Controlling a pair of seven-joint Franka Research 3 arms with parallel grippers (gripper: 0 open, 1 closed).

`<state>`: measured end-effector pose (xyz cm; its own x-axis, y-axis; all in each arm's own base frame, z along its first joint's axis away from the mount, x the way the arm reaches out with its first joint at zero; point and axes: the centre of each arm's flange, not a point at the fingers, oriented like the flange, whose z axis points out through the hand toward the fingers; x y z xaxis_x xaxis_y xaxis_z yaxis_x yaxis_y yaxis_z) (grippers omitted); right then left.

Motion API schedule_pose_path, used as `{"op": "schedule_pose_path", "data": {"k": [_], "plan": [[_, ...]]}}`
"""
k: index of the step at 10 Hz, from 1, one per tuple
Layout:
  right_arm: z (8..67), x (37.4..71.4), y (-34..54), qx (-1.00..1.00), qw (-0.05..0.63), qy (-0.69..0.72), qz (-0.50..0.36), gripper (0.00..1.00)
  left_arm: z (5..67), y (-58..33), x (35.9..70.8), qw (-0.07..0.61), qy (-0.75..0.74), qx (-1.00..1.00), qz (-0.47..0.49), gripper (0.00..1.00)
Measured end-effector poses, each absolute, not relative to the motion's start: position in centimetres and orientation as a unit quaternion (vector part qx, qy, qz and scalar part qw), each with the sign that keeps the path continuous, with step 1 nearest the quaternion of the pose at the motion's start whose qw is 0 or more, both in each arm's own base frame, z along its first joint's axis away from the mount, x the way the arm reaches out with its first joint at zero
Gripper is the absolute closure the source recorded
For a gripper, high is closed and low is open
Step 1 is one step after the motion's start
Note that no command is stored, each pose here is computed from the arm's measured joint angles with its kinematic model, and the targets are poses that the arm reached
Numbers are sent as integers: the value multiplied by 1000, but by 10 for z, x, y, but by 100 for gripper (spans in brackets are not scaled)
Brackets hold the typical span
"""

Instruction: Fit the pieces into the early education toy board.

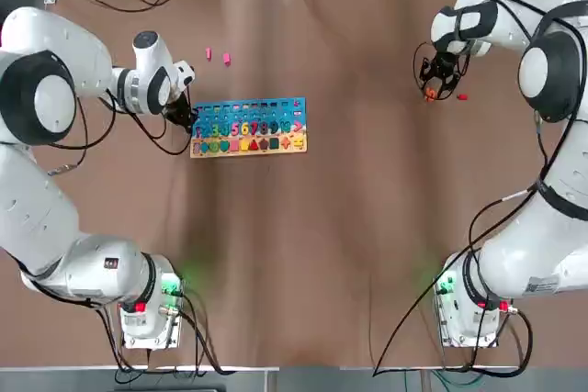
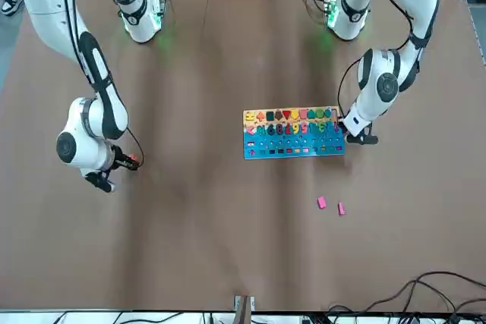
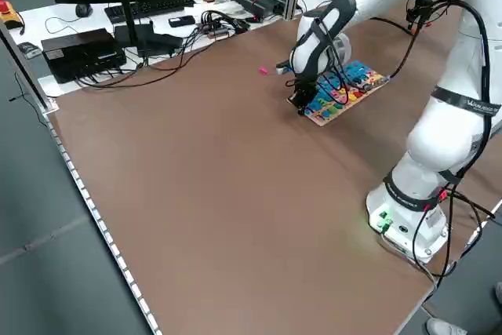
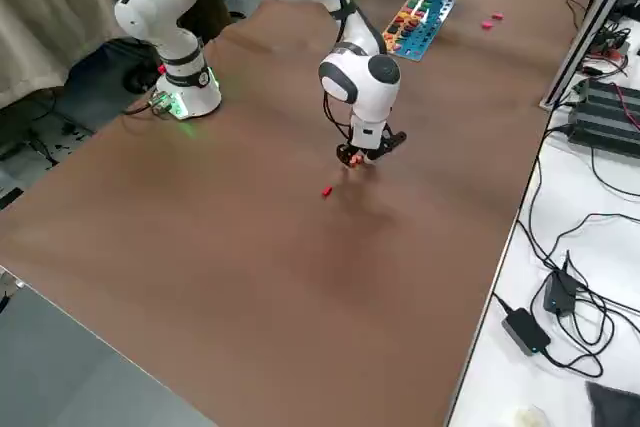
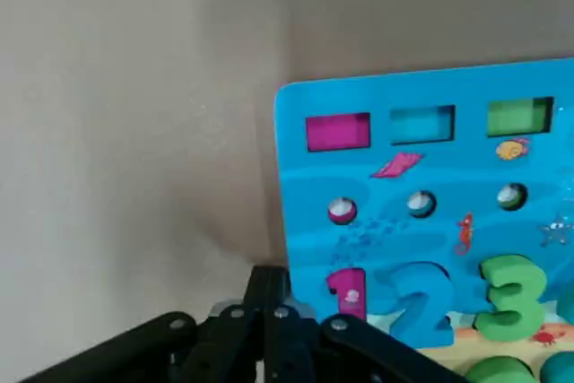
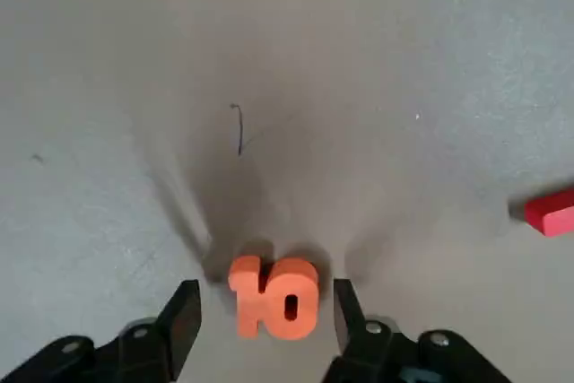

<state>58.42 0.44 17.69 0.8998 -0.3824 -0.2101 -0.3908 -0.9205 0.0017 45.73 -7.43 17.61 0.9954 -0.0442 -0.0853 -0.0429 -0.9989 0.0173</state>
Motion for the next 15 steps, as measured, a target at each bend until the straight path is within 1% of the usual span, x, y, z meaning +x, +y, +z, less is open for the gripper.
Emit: {"op": "schedule_pose_path", "data": {"k": [4, 8, 12, 15], "plan": [[173, 582, 4, -974, 19, 199, 107, 36, 175, -85, 457, 10, -7, 999, -40, 99], [173, 582, 4, -974, 19, 199, 107, 37, 176, -104, 456, 13, 8, 999, -39, 99], [173, 581, 2, -974, 19, 196, 112, 42, 176, -139, 452, 21, 26, 999, -41, 99], [173, 581, 2, -974, 19, 195, 114, 42, 176, -164, 456, 30, 44, 998, -40, 99]]}}
